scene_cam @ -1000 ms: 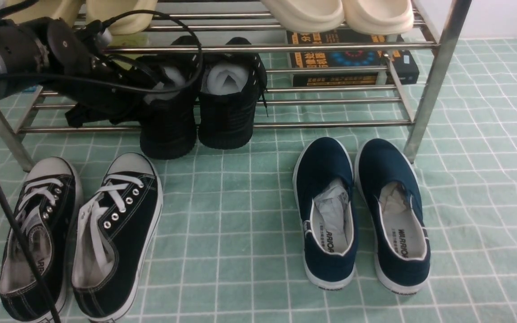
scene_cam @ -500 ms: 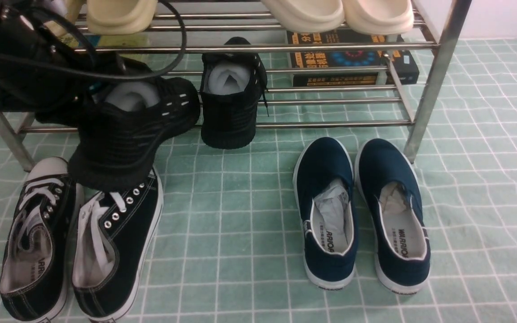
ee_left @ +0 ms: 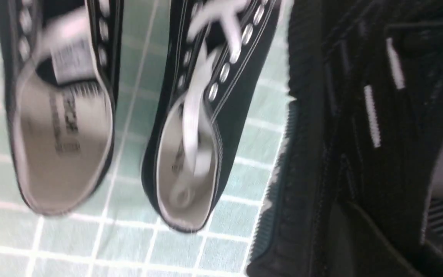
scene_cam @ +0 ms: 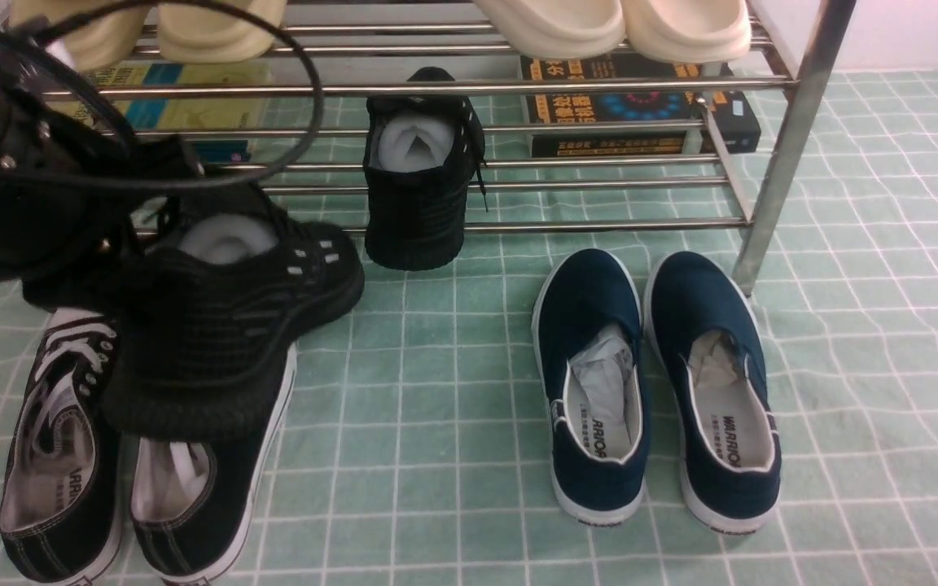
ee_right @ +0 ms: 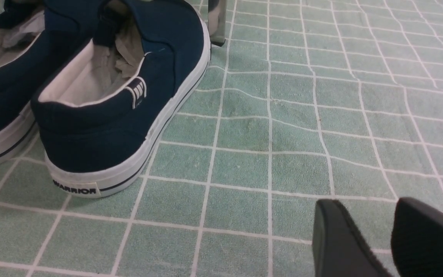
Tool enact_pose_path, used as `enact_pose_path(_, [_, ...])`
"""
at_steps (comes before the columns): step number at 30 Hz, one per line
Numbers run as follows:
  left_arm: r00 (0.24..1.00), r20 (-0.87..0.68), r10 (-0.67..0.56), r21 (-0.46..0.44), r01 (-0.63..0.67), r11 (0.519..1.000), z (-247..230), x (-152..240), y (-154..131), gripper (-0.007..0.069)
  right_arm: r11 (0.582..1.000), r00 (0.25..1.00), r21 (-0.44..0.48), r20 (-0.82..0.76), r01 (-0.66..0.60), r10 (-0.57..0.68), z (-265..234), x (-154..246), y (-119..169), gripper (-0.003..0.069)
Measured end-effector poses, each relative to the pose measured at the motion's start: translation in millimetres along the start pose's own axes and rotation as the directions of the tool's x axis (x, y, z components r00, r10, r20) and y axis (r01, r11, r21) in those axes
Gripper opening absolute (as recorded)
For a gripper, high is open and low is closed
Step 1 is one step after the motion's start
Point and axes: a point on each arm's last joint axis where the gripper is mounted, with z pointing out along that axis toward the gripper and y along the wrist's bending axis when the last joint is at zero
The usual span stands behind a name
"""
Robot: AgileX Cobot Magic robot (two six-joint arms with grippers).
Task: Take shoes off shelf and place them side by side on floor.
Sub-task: 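Set the held shoe down on the floor in front of the rack with the left gripper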
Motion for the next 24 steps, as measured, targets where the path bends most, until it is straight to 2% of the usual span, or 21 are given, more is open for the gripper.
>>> enact_pose_path(5, [1.0,-0.005,-0.014,0.001,0.014,1.0,22,16,-12,0.0029,1.0,1.0,0.0,0.0,0.0,0.0,0,0,0,0.024])
enact_pose_path(12, [0.992,0.107,-0.067,-0.017,0.069,0.997,39,12,-27,0.0029,1.0,1.0,0.0,0.0,0.0,0.0,0,0,0,0.024])
enact_pose_path(24, [0.995,0.063,-0.077,-0.054,0.08,0.995,98,1,-40,0.0029,1.0,1.0,0.0,0.0,0.0,0.0,0,0,0,0.024])
